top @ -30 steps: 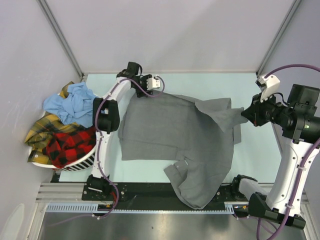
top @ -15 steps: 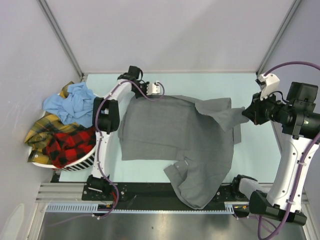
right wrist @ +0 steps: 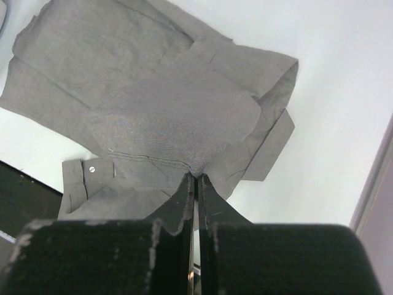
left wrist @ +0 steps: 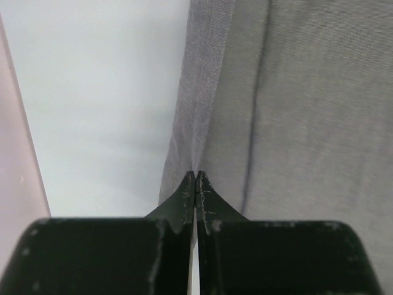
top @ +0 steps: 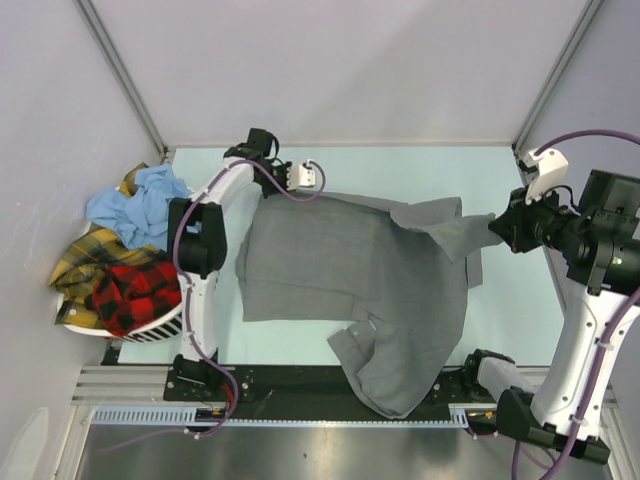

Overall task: Fold and stack the long sleeve shirts
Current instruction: Fold the shirt

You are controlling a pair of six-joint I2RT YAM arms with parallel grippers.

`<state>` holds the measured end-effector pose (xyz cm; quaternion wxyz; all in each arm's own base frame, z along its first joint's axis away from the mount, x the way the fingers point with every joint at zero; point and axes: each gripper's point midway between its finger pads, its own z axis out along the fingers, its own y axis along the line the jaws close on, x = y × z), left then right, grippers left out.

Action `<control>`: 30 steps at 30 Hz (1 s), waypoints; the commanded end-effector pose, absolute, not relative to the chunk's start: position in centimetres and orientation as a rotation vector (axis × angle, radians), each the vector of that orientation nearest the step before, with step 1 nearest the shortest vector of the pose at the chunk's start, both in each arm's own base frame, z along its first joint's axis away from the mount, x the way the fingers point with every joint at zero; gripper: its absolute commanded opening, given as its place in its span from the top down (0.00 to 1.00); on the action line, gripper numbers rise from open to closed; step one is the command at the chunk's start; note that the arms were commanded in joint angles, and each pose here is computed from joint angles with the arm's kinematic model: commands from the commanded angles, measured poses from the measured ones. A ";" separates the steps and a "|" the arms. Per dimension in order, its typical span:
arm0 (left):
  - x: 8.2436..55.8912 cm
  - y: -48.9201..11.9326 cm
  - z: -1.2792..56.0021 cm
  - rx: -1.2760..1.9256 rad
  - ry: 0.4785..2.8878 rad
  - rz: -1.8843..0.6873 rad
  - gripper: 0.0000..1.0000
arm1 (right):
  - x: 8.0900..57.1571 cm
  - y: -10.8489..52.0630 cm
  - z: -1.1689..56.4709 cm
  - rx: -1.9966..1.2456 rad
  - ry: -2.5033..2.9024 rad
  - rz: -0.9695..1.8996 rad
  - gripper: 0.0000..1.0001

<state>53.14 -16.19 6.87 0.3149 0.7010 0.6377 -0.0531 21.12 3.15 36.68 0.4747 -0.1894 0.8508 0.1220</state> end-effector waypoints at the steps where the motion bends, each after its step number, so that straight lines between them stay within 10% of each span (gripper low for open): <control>1: 50.5 -15.7 10.3 1.876 1.658 -0.109 1.00 | 17.0 4.0 35.4 -0.405 2.179 0.331 1.00; 20: 40.4 -13.8 3.5 1.980 1.931 -0.249 0.81 | 16.3 3.2 31.8 -0.436 2.266 0.277 1.00; 25: 40.8 -14.1 6.1 1.881 1.933 -0.260 0.65 | 16.8 4.1 32.3 -0.491 2.232 0.335 1.00; 30: 40.7 -15.7 12.2 1.686 1.857 -0.356 0.26 | 18.5 5.9 32.4 -0.546 2.168 0.494 1.00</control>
